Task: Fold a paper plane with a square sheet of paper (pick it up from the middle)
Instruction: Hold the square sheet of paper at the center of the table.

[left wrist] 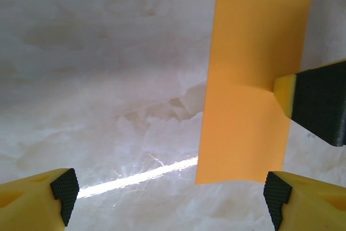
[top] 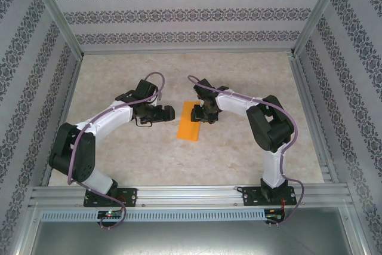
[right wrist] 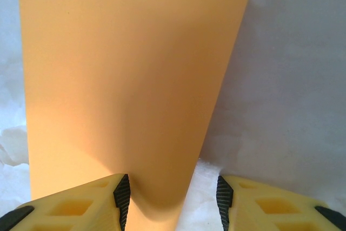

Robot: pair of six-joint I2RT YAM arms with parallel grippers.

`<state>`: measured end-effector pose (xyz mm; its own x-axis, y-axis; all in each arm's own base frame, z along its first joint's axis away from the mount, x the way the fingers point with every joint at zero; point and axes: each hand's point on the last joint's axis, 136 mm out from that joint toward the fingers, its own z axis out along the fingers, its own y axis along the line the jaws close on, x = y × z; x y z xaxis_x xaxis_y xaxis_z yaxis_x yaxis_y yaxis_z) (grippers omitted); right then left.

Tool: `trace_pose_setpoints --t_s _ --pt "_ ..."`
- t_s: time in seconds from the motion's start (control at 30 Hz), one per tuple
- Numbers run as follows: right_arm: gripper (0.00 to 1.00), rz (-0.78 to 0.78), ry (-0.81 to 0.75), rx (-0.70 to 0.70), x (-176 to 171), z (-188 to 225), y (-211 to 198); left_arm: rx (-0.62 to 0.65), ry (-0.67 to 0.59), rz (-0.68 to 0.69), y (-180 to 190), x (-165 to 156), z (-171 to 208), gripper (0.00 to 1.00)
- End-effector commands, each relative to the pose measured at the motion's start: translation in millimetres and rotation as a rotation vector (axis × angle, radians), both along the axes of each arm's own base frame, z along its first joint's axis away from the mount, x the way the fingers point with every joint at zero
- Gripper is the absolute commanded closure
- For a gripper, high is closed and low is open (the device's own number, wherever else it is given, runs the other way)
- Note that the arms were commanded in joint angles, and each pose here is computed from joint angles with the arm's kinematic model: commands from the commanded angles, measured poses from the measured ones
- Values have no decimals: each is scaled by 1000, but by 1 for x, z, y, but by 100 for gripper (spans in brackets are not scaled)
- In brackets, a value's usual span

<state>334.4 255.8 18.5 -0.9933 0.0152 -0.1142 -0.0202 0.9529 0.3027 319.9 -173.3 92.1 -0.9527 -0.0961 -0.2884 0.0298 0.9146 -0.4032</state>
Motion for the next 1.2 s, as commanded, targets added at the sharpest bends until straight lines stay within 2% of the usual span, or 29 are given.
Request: trace_pose_setpoints --t_s 0.0,0.53,0.93,1.17 --pt "51 23 -17 -24 5 -18 7 16 -6 20 12 -3 3 9" --pt "51 28 -12 -37 3 -21 6 -79 12 -6 -3 -4 4 12" --pt "54 42 -11 -50 3 -20 1 -86 20 -8 -4 -5 1 14" --pt "53 50 -9 -51 2 -21 2 -90 28 -11 -6 -5 -1 14"
